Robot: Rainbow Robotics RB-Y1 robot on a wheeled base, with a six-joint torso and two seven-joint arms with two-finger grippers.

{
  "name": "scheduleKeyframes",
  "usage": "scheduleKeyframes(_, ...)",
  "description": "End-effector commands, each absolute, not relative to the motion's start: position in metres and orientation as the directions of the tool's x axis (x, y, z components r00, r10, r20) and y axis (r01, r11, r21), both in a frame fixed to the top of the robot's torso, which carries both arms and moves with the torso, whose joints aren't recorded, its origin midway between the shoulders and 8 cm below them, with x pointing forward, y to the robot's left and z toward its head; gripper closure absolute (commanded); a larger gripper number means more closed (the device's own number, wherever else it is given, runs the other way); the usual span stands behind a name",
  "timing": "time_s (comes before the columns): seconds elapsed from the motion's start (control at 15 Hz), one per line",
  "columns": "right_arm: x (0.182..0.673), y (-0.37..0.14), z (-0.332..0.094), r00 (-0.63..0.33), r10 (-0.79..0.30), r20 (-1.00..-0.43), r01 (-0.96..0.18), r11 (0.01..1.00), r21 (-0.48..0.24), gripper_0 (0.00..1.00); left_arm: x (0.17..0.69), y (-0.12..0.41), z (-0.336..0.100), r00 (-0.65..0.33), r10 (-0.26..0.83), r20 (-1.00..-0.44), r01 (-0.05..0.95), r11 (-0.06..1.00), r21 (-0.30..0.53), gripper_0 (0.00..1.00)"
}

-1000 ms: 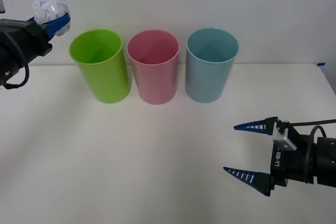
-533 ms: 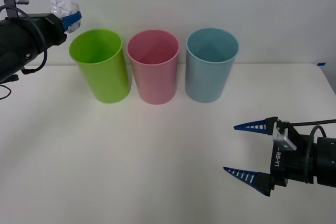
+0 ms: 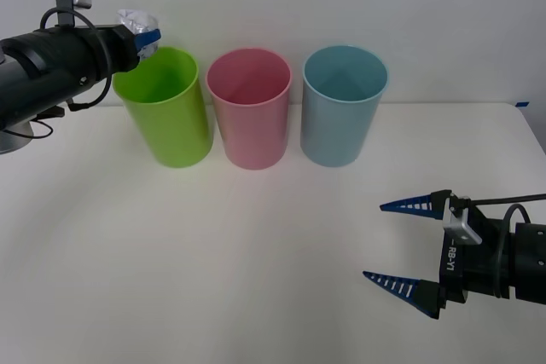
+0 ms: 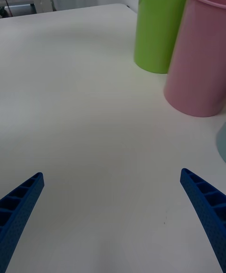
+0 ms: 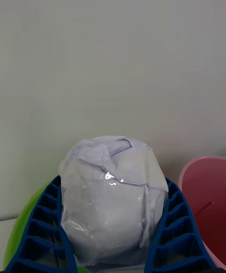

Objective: Put cans in the blue bin and PET bottles in the pink bin and trash in the green bin.

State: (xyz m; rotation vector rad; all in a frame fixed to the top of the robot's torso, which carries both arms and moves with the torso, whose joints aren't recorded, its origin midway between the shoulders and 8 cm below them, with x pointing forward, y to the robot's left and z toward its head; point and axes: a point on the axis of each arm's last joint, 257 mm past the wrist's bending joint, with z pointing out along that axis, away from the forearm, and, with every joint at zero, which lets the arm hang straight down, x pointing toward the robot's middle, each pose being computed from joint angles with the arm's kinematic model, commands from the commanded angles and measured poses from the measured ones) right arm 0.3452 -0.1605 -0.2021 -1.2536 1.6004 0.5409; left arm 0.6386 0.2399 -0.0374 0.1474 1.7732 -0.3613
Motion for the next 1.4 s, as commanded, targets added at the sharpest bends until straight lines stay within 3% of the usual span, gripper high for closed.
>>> scheduleKeyframes(0.07, 0.345, -0.161, -0.202, 0.027, -0.462, -0.886, -0.905, 0.365, -0.218, 0.00, 0.653, 0.240, -0.046, -0.254, -0.086, -0.963, 0.269, 0.950, -0.156, 1.00)
scheduleKeyframes(1.2, 0.345, -0.161, -0.202, 0.027, -0.462, -0.886, -0.905, 0.365, -0.218, 0.00, 0.645, 0.238, -0.070, -0.329, -0.105, -0.939, 0.253, 0.948, -0.195, 1.00)
scheduleKeyframes(1.27, 0.345, -0.161, -0.202, 0.027, -0.462, -0.886, -0.905, 0.365, -0.218, 0.00, 0.646, 0.240, -0.068, -0.325, -0.102, -0.940, 0.250, 0.950, -0.190, 0.85)
scheduleKeyframes(1.33, 0.345, -0.161, -0.202, 0.027, -0.462, -0.886, -0.905, 0.365, -0.218, 0.00, 0.646, 0.241, -0.068, -0.323, -0.098, -0.941, 0.250, 0.951, -0.184, 0.24)
scheduleKeyframes(1.4, 0.345, -0.161, -0.202, 0.027, -0.462, -0.886, -0.905, 0.365, -0.218, 0.00, 0.646, 0.241, -0.066, -0.321, -0.098, -0.942, 0.250, 0.951, -0.184, 0.00)
